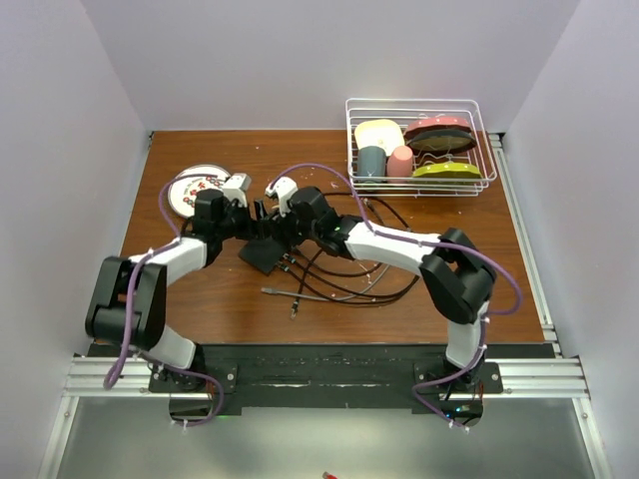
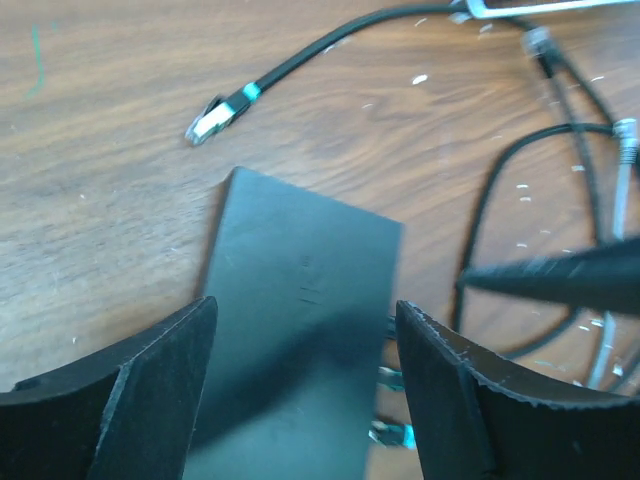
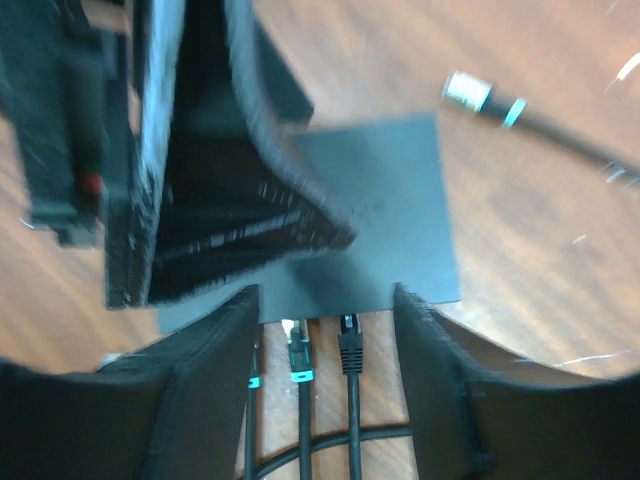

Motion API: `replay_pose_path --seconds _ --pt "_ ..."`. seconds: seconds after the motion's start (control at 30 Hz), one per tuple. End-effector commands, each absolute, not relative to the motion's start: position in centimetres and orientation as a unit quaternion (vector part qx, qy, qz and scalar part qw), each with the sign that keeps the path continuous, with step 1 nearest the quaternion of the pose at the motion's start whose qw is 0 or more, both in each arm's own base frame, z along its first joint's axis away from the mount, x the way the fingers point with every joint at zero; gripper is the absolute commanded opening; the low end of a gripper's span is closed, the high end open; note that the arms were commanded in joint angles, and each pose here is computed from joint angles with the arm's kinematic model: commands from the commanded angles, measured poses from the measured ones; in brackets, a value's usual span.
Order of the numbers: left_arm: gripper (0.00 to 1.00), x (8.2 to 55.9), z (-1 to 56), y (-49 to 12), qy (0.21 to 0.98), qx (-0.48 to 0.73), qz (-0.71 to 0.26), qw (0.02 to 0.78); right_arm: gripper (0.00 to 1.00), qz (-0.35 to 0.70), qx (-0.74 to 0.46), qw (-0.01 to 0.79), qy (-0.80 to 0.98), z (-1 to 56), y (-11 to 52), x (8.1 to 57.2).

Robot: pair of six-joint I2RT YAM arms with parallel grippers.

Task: Insert the plug into the switch port

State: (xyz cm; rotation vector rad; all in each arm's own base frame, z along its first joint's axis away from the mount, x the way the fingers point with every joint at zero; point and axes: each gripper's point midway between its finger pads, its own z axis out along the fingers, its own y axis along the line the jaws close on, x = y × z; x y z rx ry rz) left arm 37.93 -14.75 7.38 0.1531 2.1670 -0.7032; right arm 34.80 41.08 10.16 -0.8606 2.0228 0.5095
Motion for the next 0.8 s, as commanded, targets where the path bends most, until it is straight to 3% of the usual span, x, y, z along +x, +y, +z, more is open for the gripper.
replay_pose_path --seconds 0.0,0.2,0.23,0.4,0.6,0.77 --pt "0.78 37.3 11.2 -14.7 0.837 0.065 -0.286 0.463 0.69 0.237 -0.325 0.497 0.769 17.4 41.1 34.9" --pt "0.82 35.9 13.4 -14.3 0.824 0.065 -0.285 0.486 0.81 0.277 -0.37 0.475 0.748 18.6 40.3 31.0" --pt "0.83 35.7 14.0 -14.2 0.821 0.064 -0.285 0.491 0.87 0.282 -0.373 0.48 0.743 19.4 40.0 30.5" --pt "0.89 35.4 15.8 -13.8 0.809 0.05 -0.285 0.511 0.98 0.277 -0.411 0.46 0.737 17.6 39.2 27.4" --pt "0.95 35.5 17.2 -12.4 0.806 0.016 -0.261 0.531 0.98 0.267 -0.433 0.425 0.749 14.1 39.3 24.7" --pt "0.97 35.7 16.8 -10.4 0.811 -0.024 -0.218 0.542 0.88 0.271 -0.432 0.401 0.761 11.6 39.9 23.1"
